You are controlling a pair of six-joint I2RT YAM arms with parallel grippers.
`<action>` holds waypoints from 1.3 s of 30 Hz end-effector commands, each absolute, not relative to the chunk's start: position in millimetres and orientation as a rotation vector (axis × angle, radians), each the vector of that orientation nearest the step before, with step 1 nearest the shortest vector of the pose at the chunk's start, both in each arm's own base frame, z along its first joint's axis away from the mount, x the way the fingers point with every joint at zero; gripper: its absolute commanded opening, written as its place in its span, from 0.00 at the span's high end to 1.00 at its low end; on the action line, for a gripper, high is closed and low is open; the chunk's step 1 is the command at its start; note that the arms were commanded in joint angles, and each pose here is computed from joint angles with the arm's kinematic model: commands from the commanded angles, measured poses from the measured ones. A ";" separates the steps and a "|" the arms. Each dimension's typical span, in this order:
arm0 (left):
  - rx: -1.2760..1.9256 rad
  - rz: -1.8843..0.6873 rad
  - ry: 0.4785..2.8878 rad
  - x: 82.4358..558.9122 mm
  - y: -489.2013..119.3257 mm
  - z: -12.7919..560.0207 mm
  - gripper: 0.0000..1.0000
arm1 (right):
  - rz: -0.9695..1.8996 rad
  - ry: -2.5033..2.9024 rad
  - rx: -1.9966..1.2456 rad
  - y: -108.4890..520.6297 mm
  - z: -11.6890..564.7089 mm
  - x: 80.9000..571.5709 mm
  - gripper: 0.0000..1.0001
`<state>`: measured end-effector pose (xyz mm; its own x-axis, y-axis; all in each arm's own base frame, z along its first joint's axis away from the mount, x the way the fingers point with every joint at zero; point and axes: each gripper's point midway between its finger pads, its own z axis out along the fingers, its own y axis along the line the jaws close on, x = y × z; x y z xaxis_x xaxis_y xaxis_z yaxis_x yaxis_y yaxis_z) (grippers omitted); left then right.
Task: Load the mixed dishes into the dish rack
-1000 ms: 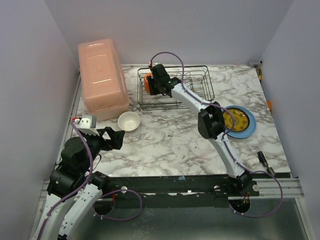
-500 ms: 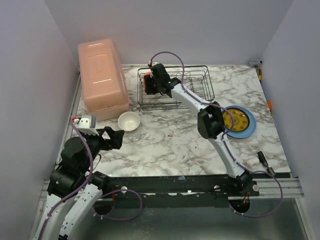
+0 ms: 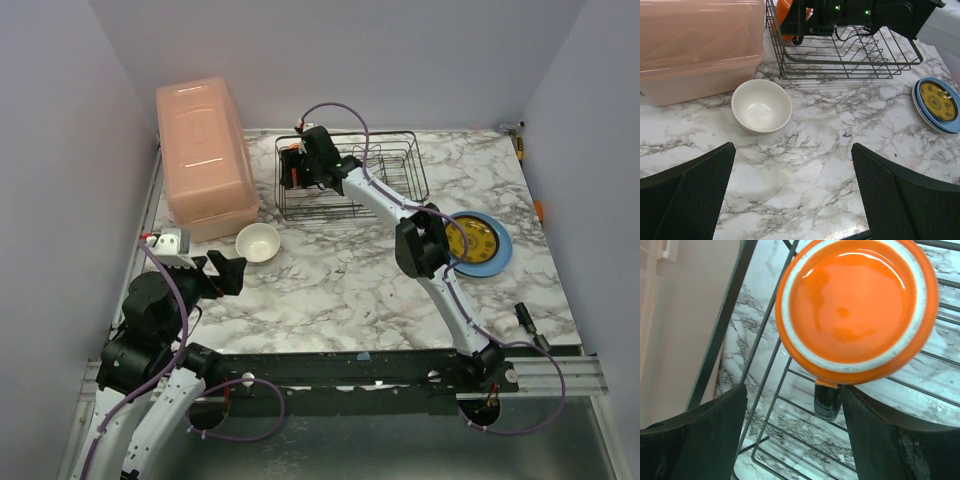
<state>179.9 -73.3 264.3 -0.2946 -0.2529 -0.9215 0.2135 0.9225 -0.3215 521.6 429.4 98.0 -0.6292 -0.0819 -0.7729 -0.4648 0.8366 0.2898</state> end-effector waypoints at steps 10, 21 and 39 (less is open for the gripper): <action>0.004 -0.459 1.843 188.3 -79.5 257.2 0.01 | 0.436 2.248 -0.338 378.0 169.5 487.3 0.04; 0.042 -0.479 1.966 199.6 -93.7 234.9 0.02 | 0.701 2.301 -0.265 327.8 182.5 346.9 0.04; -0.828 -0.537 2.221 245.1 -95.5 137.9 0.01 | 0.805 2.251 0.011 223.4 166.5 224.6 0.03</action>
<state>223.7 -98.5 135.5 -0.6669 -0.4568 -0.5887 -0.1962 0.8698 -0.4527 230.9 232.5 160.7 -0.7462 0.1564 -0.6471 -0.2682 0.8191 0.5072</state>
